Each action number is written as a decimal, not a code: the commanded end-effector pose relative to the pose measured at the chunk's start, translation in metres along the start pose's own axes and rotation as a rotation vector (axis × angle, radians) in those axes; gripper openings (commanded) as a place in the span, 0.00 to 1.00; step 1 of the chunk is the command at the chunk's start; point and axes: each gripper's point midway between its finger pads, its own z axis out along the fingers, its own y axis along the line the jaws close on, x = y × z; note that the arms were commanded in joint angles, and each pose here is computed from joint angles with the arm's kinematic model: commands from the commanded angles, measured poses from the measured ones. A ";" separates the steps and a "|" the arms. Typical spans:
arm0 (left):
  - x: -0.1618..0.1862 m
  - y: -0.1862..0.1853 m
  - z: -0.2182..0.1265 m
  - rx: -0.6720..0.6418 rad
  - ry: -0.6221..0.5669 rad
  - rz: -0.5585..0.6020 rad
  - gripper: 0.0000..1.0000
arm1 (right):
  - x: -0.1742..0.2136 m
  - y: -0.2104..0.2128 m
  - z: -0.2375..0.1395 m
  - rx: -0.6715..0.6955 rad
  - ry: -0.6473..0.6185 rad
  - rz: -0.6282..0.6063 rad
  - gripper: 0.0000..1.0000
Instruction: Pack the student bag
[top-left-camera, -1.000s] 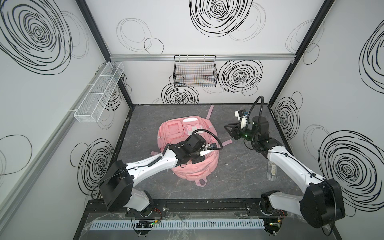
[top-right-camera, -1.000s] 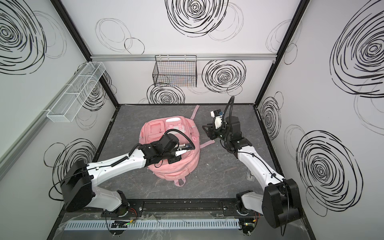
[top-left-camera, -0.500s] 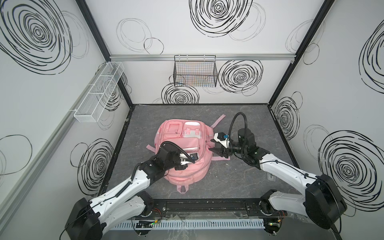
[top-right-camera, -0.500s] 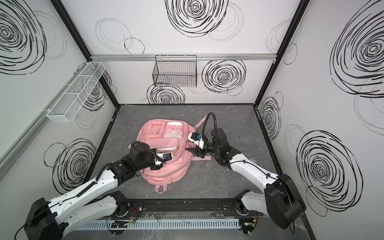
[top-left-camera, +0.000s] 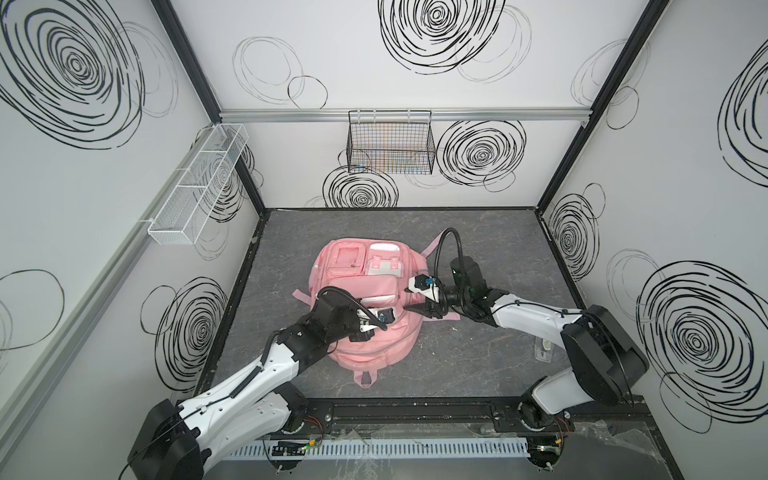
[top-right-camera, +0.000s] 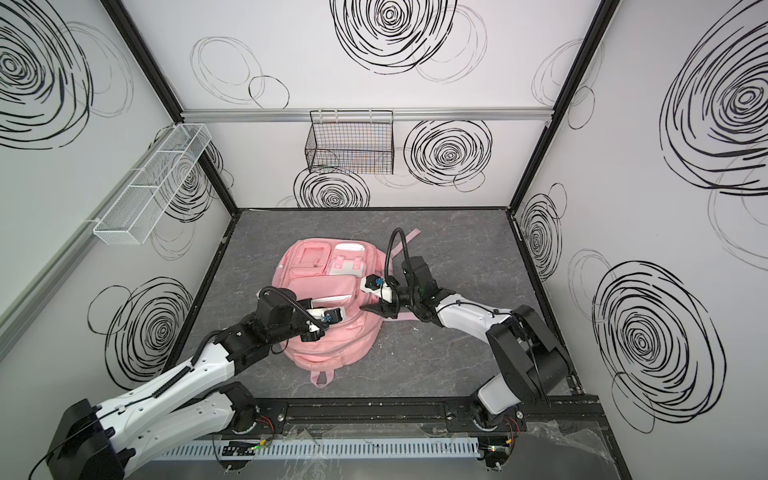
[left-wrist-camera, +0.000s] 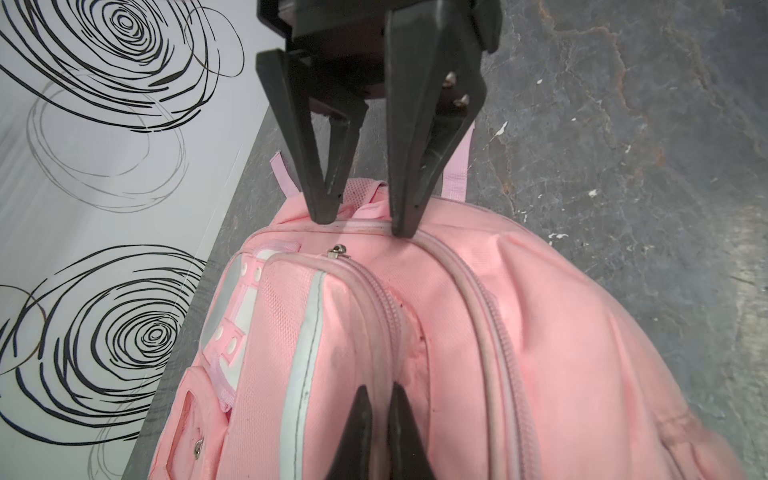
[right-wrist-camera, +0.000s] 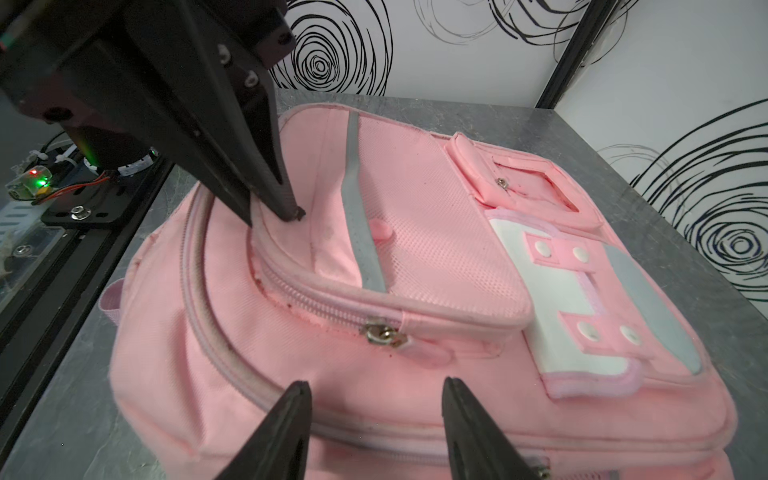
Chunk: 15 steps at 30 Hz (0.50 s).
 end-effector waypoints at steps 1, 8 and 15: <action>-0.030 0.017 -0.007 -0.060 -0.131 0.039 0.00 | -0.011 -0.005 0.011 -0.022 -0.027 -0.073 0.54; -0.031 0.019 -0.008 -0.069 -0.136 0.034 0.00 | -0.002 -0.003 0.027 -0.095 -0.011 -0.042 0.53; -0.032 0.021 -0.010 -0.075 -0.144 0.029 0.00 | 0.010 -0.002 0.033 -0.104 -0.009 0.018 0.46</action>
